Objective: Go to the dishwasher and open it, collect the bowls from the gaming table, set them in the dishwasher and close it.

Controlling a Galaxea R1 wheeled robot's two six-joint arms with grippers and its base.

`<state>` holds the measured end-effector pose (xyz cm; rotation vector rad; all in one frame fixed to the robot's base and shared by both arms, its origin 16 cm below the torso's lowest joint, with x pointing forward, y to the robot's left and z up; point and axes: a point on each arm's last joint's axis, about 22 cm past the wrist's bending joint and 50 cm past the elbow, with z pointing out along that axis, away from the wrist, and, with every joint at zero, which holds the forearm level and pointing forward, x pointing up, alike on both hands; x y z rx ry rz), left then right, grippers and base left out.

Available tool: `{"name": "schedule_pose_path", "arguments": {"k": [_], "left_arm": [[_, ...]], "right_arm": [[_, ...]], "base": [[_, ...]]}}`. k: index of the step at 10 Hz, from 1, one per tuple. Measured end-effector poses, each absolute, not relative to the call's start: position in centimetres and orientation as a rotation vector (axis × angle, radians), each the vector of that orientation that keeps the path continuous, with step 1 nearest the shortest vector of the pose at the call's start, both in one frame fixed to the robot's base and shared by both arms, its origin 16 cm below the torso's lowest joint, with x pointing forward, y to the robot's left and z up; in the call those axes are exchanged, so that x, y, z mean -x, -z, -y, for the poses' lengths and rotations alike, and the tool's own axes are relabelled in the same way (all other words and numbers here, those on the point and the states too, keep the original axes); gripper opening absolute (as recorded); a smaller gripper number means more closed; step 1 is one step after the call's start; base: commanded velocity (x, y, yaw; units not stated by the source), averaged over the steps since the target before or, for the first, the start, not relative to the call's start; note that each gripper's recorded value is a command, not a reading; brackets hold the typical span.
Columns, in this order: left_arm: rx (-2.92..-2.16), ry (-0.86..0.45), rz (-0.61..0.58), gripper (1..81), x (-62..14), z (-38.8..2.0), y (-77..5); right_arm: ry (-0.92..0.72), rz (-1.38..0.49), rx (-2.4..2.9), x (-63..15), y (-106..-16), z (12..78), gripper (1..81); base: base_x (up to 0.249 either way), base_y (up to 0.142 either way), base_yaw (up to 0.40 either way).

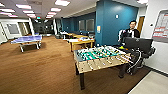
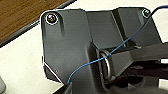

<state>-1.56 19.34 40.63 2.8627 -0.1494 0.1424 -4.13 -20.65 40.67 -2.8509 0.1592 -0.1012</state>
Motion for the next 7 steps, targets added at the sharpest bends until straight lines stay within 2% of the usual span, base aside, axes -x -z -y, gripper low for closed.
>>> {"name": "schedule_pose_path", "arguments": {"k": [4,7], "left_arm": [[-2.868,-0.135,0.15,81.1,1.9,-19.58,-40.58],[-2.864,-0.137,0.15,81.1,1.82,-19.35,-40.61]], "right_arm": [[0.112,-0.156,2.85,3.76,-40.69,20.42,81.1],[0.106,-0.155,2.854,4.01,-40.65,20.68,81.1]], "base": [[0.0,0.0,0.33],[0.0,0.0,0.236]]}}
